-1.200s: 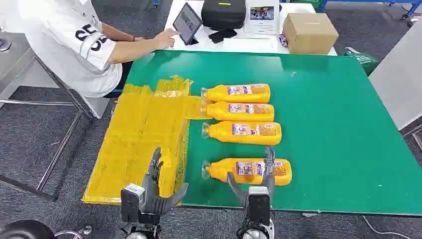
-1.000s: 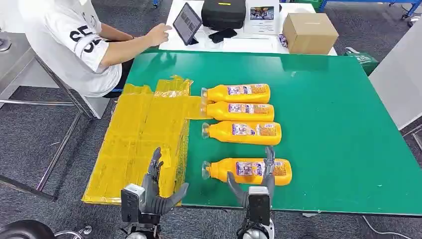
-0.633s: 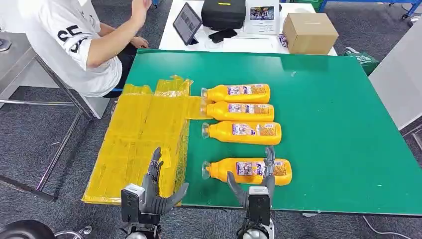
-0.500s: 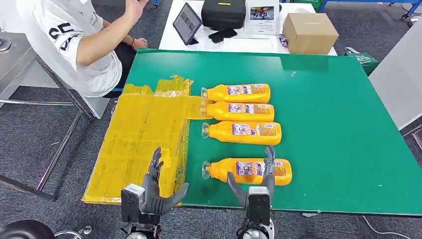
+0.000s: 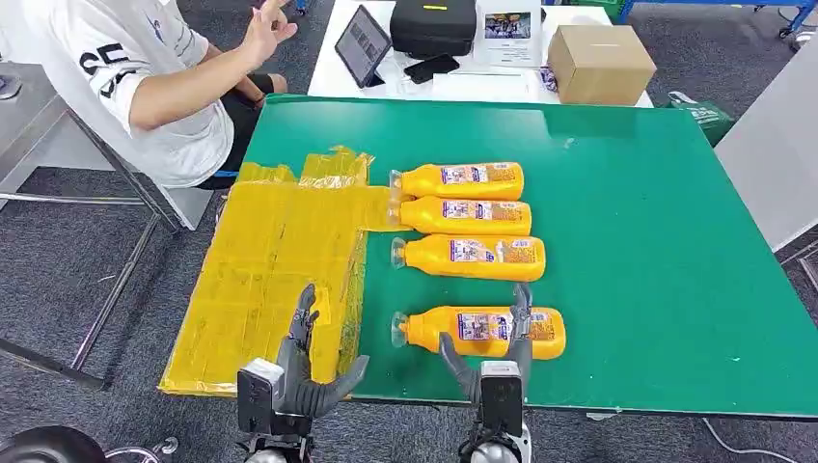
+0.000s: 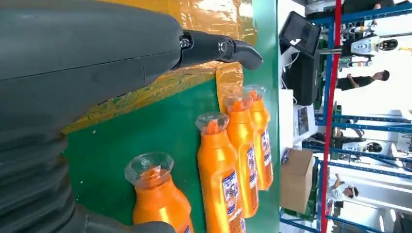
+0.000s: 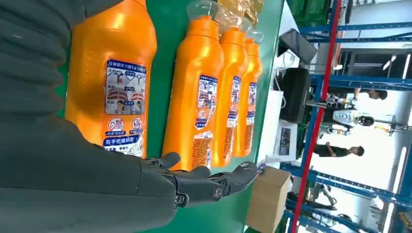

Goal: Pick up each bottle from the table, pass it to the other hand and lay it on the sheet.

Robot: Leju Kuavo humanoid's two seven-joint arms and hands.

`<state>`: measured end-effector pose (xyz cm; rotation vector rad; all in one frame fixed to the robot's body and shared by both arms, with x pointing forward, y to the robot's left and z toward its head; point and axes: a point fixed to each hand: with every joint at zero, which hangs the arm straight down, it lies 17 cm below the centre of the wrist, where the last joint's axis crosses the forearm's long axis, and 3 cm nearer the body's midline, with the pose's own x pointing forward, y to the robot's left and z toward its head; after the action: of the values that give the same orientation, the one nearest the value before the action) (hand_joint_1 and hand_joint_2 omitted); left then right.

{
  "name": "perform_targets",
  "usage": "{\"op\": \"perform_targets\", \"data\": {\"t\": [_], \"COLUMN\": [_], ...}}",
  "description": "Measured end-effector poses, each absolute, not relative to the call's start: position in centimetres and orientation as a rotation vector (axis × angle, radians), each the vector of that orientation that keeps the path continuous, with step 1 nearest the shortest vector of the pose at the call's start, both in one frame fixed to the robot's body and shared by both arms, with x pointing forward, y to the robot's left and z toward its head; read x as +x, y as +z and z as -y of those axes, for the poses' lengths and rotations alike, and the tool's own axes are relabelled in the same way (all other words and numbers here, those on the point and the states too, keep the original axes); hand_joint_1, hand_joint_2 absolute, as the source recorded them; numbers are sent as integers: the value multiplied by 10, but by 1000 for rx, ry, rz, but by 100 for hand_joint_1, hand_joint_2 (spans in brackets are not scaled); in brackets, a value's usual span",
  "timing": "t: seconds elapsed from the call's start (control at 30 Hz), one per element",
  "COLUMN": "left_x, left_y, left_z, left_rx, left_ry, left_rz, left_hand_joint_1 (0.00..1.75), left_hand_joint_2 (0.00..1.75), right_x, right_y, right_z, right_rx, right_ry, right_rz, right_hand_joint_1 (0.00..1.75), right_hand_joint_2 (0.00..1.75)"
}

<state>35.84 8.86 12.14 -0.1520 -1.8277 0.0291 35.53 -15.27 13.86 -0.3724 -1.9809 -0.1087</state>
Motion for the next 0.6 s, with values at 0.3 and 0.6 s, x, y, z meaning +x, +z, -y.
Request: {"op": "perform_targets", "data": {"t": [0.3,0.6], "left_x": [360,360], "left_y": [125,119], "left_z": [-86,-83], "left_rx": [-158,-188], "left_ry": [19,0], "left_rz": [1838,1823], "left_hand_joint_1": [0,0], "left_hand_joint_2": [175,175], "right_x": [360,390], "right_y": [141,147], "right_z": [135,129], "right_rx": [-395,-534], "right_ry": [51,490], "right_rz": [1997,1928], "right_hand_joint_1": [0,0], "right_hand_joint_2": [175,175]}}
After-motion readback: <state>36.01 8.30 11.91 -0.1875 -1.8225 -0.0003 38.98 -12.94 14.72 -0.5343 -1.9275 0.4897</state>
